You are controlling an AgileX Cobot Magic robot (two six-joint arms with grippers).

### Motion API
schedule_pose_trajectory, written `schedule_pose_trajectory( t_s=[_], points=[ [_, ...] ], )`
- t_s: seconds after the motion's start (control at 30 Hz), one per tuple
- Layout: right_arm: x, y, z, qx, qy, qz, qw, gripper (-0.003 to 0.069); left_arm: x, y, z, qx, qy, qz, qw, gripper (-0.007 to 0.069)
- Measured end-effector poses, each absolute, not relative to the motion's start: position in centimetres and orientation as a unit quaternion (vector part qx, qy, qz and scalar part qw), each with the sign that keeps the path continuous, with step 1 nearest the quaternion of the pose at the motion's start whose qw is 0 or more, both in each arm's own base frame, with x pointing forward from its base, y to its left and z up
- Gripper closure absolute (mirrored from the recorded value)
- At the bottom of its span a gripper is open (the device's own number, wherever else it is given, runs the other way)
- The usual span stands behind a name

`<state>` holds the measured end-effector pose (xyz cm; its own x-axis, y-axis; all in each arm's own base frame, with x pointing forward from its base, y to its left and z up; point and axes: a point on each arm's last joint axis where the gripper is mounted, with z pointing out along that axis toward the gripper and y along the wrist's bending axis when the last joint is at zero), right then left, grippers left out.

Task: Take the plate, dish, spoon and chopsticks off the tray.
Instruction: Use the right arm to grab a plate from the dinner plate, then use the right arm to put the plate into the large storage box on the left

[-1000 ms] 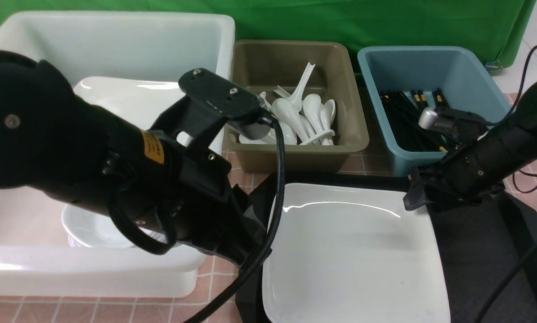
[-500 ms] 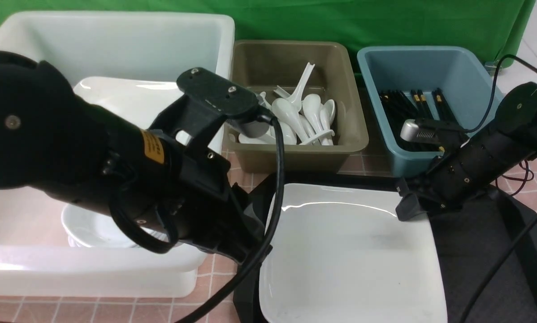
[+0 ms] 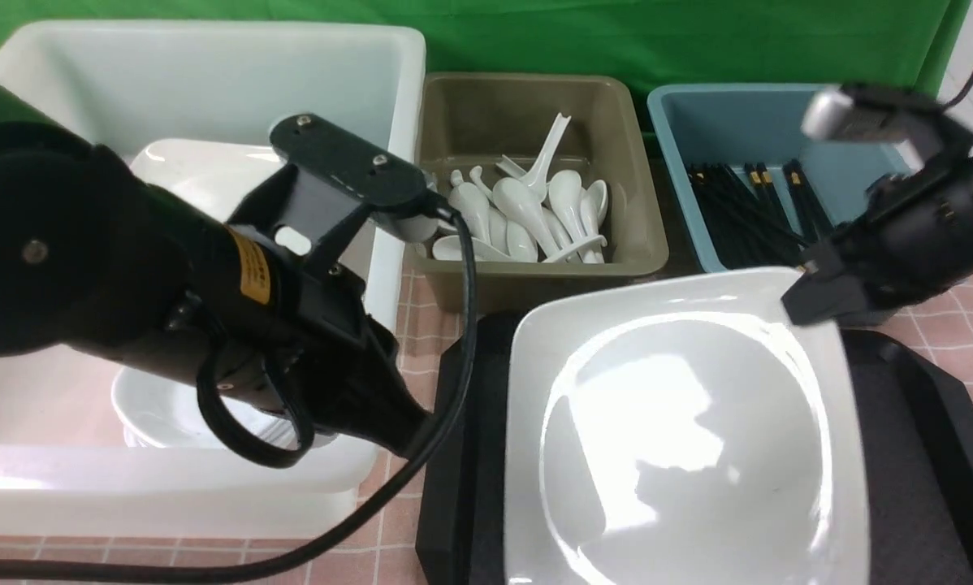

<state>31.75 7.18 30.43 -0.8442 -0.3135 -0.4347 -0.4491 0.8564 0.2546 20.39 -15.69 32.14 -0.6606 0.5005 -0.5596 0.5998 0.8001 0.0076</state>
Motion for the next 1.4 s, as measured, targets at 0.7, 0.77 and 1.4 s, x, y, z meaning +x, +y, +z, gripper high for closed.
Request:
schedule_pose_trajectory(
  t_s=[0.7,0.77,1.4],
  points=[
    [37.3,15.6,44.4,-0.223,0.811,0.327,0.431,0.0585,26.0,1.4,36.0,-0.012,0.938,-0.048,0.342,0.0625],
    [38.8,18.2,43.5,-0.222,0.8,0.339,0.442,0.0585,25.7,3.3,36.3,-0.051,0.933,-0.059,0.353,0.0625],
    [43.7,34.9,30.2,-0.22,0.734,0.303,0.566,0.0585,25.1,5.8,37.0,-0.085,0.911,-0.115,0.387,0.0625]
  ],
)
